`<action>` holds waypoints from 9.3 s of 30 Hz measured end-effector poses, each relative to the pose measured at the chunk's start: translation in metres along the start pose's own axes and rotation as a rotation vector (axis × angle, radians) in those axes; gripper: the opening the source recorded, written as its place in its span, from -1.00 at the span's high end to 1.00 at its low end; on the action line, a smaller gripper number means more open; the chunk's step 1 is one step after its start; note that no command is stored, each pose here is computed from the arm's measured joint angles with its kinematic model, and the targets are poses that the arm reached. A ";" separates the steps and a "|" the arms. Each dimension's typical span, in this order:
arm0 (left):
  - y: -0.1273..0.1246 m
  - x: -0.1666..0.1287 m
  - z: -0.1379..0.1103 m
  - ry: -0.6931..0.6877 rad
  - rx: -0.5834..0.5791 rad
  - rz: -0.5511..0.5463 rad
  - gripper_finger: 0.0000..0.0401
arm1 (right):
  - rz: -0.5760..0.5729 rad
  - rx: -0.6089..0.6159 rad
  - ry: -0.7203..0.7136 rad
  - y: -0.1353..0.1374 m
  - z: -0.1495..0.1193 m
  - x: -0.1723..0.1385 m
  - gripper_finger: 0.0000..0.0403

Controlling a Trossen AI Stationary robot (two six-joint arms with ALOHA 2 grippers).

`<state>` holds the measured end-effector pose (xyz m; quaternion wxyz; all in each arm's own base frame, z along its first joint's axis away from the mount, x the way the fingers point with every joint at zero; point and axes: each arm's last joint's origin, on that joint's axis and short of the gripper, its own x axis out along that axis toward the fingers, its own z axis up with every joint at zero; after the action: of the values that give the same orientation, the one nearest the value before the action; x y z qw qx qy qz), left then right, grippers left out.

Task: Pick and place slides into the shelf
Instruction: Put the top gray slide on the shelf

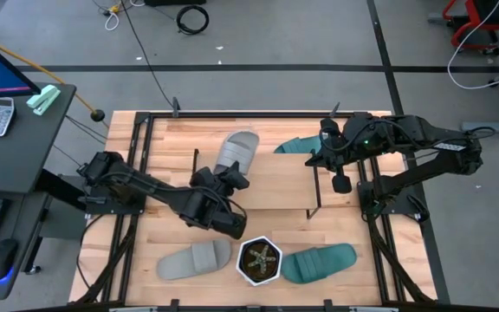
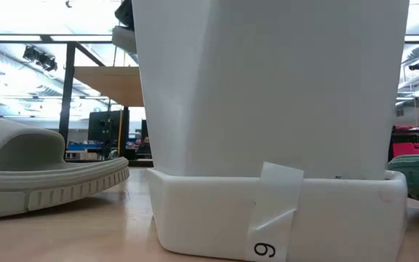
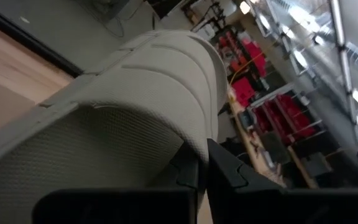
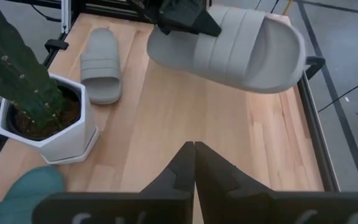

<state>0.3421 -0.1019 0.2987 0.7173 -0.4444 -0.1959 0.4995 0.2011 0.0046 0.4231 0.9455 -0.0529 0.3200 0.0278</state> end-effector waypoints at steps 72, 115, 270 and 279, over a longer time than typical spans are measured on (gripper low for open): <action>0.001 -0.014 0.006 0.015 0.042 -0.023 0.94 | 0.324 0.422 -0.167 -0.148 -0.001 0.172 0.05; 0.001 -0.065 0.002 -0.013 0.078 -0.201 0.70 | 0.320 0.427 -0.228 -0.165 0.003 0.169 0.76; -0.059 -0.146 0.160 0.111 0.670 -0.398 0.71 | 0.171 0.325 0.198 -0.200 0.033 0.261 0.03; -0.059 -0.146 0.160 0.111 0.670 -0.398 0.73 | 0.120 0.336 0.208 -0.210 0.030 0.258 0.03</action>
<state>0.1966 -0.1672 0.4564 0.9150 -0.1651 -0.0654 0.3622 0.4414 -0.1953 0.3071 0.8995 0.1223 0.4187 0.0246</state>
